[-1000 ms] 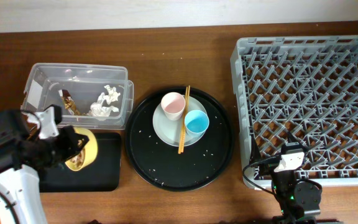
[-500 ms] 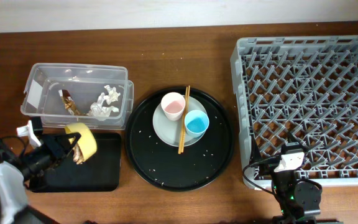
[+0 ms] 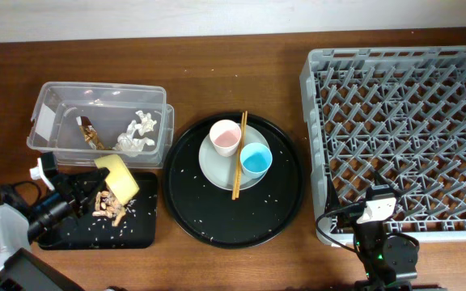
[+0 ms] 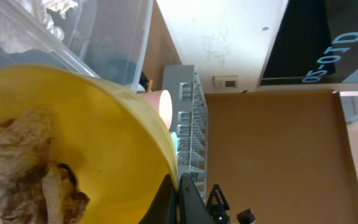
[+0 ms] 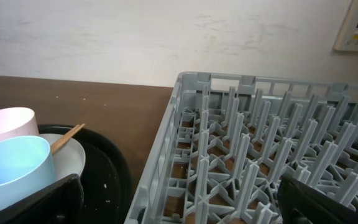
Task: Sort waste into correct bins and load items into the dishwasher rack
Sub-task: 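Tilt the yellow bowl to dump food scraps onto the black tray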
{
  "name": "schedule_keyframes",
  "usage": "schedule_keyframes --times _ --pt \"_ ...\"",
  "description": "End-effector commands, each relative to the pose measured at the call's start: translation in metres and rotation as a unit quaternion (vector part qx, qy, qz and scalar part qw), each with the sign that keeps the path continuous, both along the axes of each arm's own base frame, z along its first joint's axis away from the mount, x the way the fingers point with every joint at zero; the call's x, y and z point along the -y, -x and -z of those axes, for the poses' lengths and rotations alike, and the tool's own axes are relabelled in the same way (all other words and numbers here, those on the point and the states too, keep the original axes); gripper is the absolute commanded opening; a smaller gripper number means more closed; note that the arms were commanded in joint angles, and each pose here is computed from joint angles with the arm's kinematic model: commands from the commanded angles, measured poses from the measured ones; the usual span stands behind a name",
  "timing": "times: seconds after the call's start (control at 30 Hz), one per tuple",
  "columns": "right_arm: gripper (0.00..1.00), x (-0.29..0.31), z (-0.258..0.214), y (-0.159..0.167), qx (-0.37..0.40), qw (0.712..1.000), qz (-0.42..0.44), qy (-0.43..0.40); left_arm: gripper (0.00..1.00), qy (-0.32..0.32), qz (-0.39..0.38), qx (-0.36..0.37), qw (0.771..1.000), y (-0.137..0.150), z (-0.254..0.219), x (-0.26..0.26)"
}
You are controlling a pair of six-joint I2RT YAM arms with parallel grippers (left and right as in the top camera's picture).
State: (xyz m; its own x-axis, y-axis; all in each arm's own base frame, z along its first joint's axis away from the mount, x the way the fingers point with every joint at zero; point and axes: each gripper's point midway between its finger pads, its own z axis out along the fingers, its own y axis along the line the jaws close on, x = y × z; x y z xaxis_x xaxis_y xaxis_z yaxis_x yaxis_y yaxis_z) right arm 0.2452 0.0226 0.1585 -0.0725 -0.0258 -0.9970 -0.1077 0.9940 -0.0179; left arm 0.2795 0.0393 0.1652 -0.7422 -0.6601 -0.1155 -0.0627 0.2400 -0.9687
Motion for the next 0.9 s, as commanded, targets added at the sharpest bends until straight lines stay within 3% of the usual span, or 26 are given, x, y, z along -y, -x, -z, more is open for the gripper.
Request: schedule_keyframes --times 0.0,0.87 --pt "0.98 0.0028 0.0024 -0.0003 -0.002 1.000 0.007 -0.005 0.00 0.028 -0.006 0.040 0.999 -0.0027 -0.0148 -0.0007" --pt "0.99 0.0028 0.0024 -0.0003 -0.002 1.000 0.007 -0.005 0.00 0.050 -0.016 0.043 0.998 -0.0016 -0.0211 -0.0029"
